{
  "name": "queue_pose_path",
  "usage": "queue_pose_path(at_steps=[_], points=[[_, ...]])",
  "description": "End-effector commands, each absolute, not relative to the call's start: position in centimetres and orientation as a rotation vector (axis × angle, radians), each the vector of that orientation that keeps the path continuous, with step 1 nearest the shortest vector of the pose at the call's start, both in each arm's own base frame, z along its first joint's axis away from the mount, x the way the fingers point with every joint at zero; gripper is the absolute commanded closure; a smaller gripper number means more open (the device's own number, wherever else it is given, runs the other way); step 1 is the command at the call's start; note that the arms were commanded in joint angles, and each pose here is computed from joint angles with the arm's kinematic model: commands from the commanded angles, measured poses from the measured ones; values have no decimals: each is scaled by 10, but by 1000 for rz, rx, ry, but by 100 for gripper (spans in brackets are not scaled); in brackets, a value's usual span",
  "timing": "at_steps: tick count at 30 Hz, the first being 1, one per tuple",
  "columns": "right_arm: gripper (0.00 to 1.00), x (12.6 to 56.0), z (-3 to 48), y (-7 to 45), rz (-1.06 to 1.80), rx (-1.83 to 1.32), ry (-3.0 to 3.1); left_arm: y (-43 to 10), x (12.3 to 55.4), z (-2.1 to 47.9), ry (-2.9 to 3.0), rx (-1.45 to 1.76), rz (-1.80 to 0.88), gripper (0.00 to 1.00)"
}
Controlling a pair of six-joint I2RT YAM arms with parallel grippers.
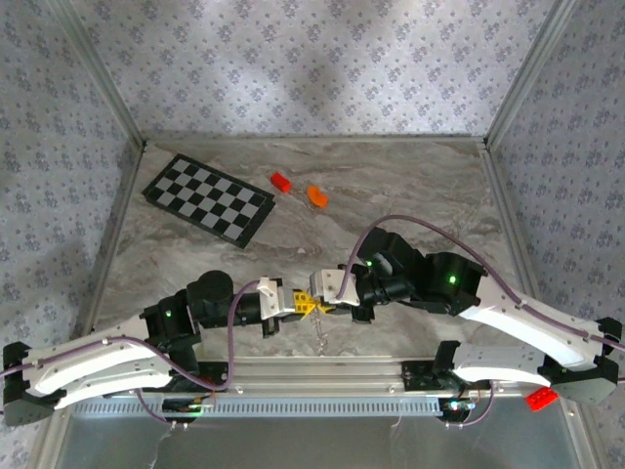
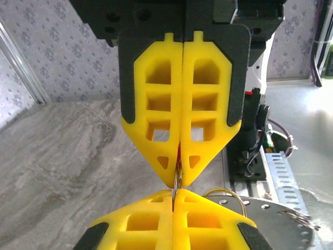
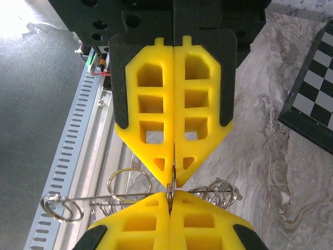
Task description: Put the keys on the keyring
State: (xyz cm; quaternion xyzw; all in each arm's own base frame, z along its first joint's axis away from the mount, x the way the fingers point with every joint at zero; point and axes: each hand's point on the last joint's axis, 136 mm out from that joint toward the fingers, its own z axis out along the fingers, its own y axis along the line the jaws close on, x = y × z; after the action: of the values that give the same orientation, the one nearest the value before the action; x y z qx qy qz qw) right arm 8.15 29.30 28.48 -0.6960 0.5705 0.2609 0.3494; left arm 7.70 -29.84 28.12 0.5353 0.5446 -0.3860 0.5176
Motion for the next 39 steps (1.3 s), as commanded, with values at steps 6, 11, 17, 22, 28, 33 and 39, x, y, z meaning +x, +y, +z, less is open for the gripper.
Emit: queue_pose_path(at_steps=[6,11,17,22,28,33,39], points=[[92,78,306,295,700,-1752,1398,-293,76,320,1207,1200,-953,100],[78,75,300,297,763,-1686,1386,-289,68,332,1137,1194,-985,100],[79,76,301,296,764,-1651,1377,-286,62,339,1094,1190,-1018,100],[85,77,300,295,764,-1645,1388,-285,59,340,1082,1187,-1034,100],[91,78,297,295,764,-1647,1399,-282,58,345,1053,1162,-1047,100],[92,77,291,296,775,-1652,1410,-281,58,347,1041,1148,-1050,100],[88,79,286,295,759,-1646,1439,-279,61,347,1050,1135,-1036,100]])
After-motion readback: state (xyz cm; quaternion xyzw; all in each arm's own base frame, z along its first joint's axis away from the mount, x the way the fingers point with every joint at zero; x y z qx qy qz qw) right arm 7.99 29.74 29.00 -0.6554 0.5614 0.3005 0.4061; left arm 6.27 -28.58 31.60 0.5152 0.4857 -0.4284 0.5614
